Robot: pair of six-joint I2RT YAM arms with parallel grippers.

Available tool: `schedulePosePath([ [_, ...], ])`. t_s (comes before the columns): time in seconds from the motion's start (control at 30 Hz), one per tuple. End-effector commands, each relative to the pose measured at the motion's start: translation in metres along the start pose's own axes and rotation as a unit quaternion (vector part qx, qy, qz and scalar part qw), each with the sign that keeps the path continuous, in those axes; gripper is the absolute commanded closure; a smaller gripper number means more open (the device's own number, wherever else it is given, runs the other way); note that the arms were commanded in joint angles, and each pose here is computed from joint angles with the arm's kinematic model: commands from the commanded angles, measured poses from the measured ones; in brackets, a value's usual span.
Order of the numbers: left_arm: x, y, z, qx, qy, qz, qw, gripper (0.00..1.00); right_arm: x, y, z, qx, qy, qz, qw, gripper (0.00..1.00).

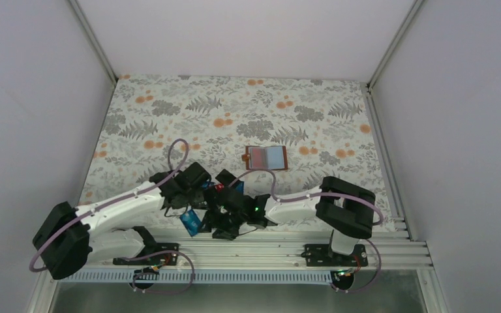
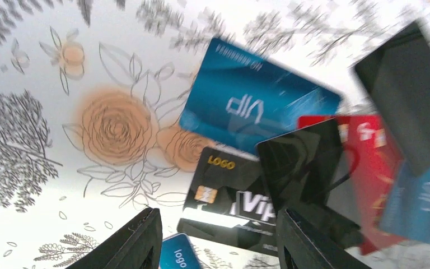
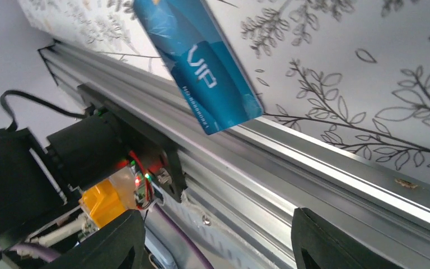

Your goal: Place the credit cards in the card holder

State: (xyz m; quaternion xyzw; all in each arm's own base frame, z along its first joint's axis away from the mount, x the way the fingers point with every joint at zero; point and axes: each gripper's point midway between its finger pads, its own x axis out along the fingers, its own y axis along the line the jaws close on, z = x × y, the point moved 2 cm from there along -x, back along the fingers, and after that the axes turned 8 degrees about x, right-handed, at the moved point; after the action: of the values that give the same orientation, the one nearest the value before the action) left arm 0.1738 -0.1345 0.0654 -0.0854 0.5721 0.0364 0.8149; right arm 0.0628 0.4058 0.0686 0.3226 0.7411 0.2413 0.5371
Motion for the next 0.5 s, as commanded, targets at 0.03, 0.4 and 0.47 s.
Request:
schedulePosePath([
  [0.03,-0.04,-0.006,0.033,0.025,-0.045,-0.026,0.998,0.47,0.015,0.016,0.002,0.066,-0.048,0.025,0.996,0.34],
  [0.4,-0.084,0.0,0.054,0.038,-0.09,-0.051,0.994,0.47,0.056,0.019,-0.003,0.097,-0.063,0.023,0.993,0.39],
  [0.47,-0.088,0.002,0.053,0.037,-0.094,-0.055,0.993,0.47,0.061,0.02,-0.003,0.099,-0.069,0.024,0.992,0.39],
])
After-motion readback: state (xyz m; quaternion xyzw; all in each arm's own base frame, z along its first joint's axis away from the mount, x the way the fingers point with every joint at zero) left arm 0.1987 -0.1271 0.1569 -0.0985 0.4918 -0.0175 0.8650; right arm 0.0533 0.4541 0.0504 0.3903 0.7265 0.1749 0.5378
